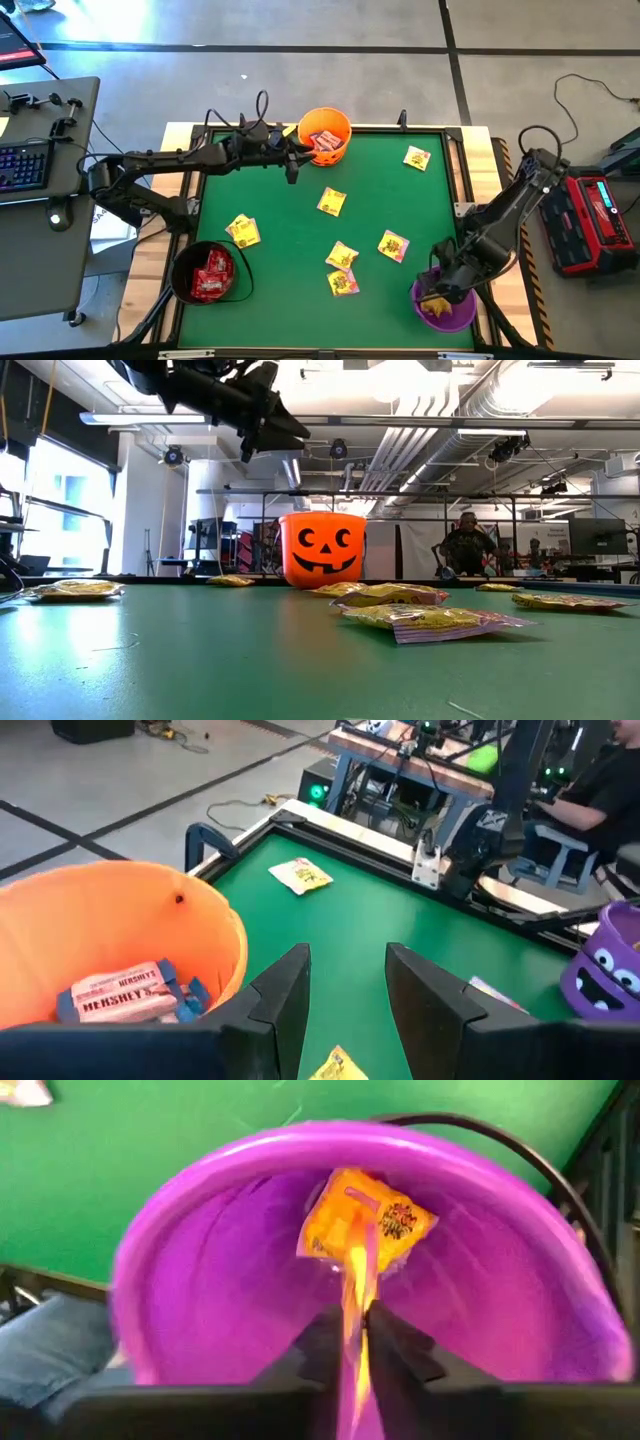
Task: Sort candy by brand, put in halloween buckets
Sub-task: Put the yellow candy into the purple bucket
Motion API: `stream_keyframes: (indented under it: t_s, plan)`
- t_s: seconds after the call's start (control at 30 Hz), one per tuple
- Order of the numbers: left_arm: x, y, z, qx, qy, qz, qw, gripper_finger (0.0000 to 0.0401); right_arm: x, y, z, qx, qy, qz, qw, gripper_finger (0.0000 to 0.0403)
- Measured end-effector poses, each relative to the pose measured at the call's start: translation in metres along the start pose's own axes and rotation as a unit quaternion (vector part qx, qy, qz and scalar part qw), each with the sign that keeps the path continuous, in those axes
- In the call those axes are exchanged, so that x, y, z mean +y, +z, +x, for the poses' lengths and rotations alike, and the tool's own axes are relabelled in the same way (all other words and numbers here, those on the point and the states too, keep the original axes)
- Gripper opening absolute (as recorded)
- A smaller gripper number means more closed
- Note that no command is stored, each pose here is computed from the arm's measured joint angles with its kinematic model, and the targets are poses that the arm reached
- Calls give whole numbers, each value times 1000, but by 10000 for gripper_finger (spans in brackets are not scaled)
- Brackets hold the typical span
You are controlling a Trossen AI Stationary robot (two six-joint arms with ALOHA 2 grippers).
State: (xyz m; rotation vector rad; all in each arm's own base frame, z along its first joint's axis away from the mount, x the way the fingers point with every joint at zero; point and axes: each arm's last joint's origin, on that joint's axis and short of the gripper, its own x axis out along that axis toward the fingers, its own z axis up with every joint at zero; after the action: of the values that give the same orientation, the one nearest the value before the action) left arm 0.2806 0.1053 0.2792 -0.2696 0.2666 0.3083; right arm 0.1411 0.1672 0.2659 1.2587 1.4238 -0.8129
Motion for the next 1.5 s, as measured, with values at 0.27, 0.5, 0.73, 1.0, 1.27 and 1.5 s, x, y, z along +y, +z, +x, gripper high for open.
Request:
stream_keyframes:
  t_s: [0.27,0.5,0.73,1.0,1.27,1.5]
  plan:
    - [-4,-12,-1,62,-42,40,996,120,2,-9,-54,-11,1,-60,998,162]
    - [-8,-16,-2,86,-77,57,992,49,21,-8,-101,-133,130,-179,966,198]
    - [-17,-17,-2,86,-101,65,989,9,76,21,-84,-276,126,-244,921,183]
    - [-27,-20,-1,85,-78,63,991,1,147,82,-37,-263,115,-354,890,182]
    - [-27,-24,-2,104,-56,52,992,0,193,137,21,-187,107,-454,865,182]
    - [-26,-28,-3,123,-52,62,989,0,204,156,60,-151,76,-471,866,182]
